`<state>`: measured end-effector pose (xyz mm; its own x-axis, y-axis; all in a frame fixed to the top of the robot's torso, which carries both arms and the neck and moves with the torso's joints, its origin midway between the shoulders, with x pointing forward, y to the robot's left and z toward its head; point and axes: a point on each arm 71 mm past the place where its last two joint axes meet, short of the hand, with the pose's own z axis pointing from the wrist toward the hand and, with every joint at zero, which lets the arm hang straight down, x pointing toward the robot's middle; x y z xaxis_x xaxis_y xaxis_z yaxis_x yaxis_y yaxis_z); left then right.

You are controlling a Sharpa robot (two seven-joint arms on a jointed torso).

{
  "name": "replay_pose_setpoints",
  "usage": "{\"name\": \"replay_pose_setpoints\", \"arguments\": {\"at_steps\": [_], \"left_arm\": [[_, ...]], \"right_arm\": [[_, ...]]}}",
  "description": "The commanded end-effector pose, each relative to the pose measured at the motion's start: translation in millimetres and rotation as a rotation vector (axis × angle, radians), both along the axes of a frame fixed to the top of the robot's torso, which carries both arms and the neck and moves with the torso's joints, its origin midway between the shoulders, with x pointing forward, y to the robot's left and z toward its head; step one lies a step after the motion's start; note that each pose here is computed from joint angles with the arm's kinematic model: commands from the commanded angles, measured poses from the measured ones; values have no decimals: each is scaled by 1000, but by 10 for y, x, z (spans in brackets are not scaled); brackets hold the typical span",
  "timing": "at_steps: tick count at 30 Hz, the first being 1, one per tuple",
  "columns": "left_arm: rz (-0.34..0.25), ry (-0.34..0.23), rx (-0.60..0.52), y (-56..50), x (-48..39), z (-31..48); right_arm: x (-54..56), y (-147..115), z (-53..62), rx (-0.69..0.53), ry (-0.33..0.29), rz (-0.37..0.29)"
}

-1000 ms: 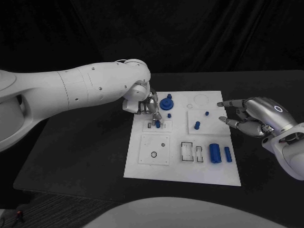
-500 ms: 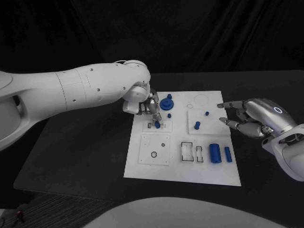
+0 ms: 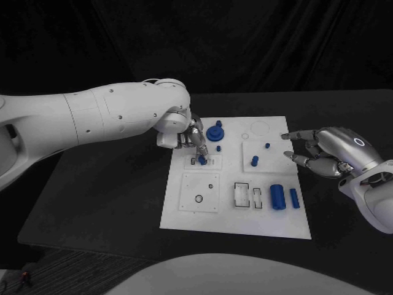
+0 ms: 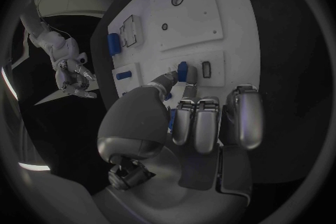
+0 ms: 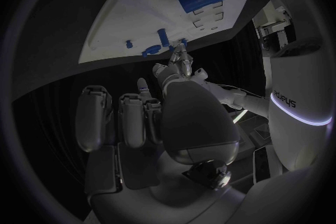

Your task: Assemble the parts on the task board

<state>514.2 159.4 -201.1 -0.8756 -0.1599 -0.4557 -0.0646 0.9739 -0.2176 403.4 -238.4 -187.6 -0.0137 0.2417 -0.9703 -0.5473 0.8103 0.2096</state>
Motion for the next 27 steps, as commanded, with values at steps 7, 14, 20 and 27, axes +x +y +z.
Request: {"name": "replay_pose_setpoints", "arguments": {"at_steps": [7, 14, 20, 27], "left_arm": [[140, -116, -64, 106, -91, 48], [158, -255, -90, 169, -191, 128], [172, -343, -118, 178, -263, 186], [198, -433, -151, 185, -356, 129]], "right_arm": [[1, -27, -15, -2, 5, -21], [0, -46, -14, -1, 4, -27], [-2, -45, -10, 2, 1, -28], [-17, -55, -12, 5, 1, -29]]}}
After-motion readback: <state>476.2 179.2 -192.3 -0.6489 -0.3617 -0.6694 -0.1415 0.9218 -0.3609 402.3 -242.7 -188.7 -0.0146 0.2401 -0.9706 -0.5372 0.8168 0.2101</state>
